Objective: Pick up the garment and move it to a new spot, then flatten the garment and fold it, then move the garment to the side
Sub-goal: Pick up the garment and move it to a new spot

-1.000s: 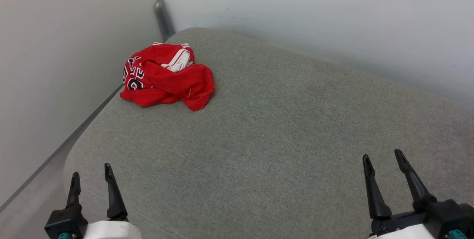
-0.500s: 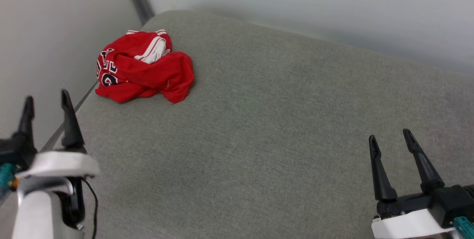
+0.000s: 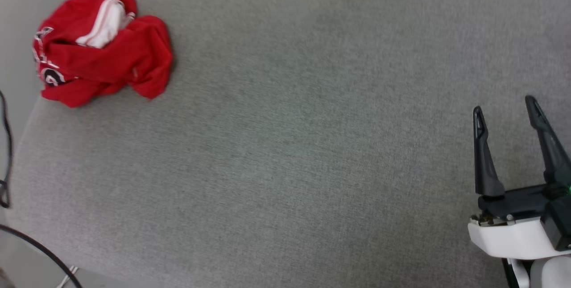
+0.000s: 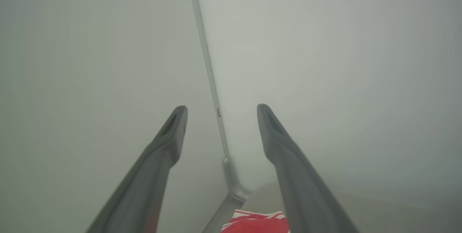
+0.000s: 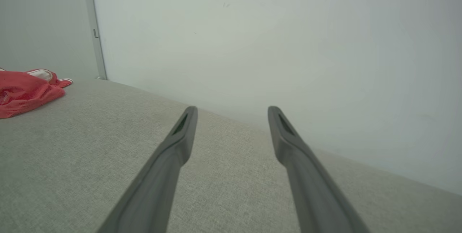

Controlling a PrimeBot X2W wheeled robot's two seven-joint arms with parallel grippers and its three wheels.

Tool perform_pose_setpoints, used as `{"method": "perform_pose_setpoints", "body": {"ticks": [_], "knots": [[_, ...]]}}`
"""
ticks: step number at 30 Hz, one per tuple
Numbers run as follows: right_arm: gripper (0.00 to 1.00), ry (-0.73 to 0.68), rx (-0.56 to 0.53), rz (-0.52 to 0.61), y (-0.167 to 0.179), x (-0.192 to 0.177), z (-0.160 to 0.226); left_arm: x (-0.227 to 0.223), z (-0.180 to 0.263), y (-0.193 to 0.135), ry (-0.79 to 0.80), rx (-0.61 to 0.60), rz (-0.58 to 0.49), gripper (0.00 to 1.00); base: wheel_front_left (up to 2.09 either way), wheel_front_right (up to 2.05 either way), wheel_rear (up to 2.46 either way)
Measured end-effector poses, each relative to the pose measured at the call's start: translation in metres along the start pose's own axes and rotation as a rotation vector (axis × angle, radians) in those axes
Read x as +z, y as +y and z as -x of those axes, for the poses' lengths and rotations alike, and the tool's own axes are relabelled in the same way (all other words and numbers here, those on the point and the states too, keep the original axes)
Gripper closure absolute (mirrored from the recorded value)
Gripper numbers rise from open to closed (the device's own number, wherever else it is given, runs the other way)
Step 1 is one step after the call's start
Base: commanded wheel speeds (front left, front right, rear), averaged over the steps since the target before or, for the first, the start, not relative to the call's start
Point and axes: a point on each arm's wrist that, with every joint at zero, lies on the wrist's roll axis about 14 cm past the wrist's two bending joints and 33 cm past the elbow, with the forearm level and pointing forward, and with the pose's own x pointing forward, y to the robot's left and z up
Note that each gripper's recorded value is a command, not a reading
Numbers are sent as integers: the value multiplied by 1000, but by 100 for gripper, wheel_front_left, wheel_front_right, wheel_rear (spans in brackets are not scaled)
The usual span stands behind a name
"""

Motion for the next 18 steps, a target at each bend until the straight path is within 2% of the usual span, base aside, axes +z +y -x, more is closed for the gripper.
{"method": "perform_pose_setpoints", "body": {"ticks": [4,8,12,18], "knots": [[0,4,-11,23,-7,-12,-6,-30,-33,-7,148,-8,9,0,0,0,0],[0,21,-15,37,-11,-26,-8,-86,-42,-31,413,-47,72,0,0,0,0],[0,35,-20,52,-17,-39,-10,-139,-29,-41,694,-95,55,0,0,0,0],[0,86,-18,71,-21,-62,-6,-196,7,-63,1038,-158,133,0,0,0,0]]}}
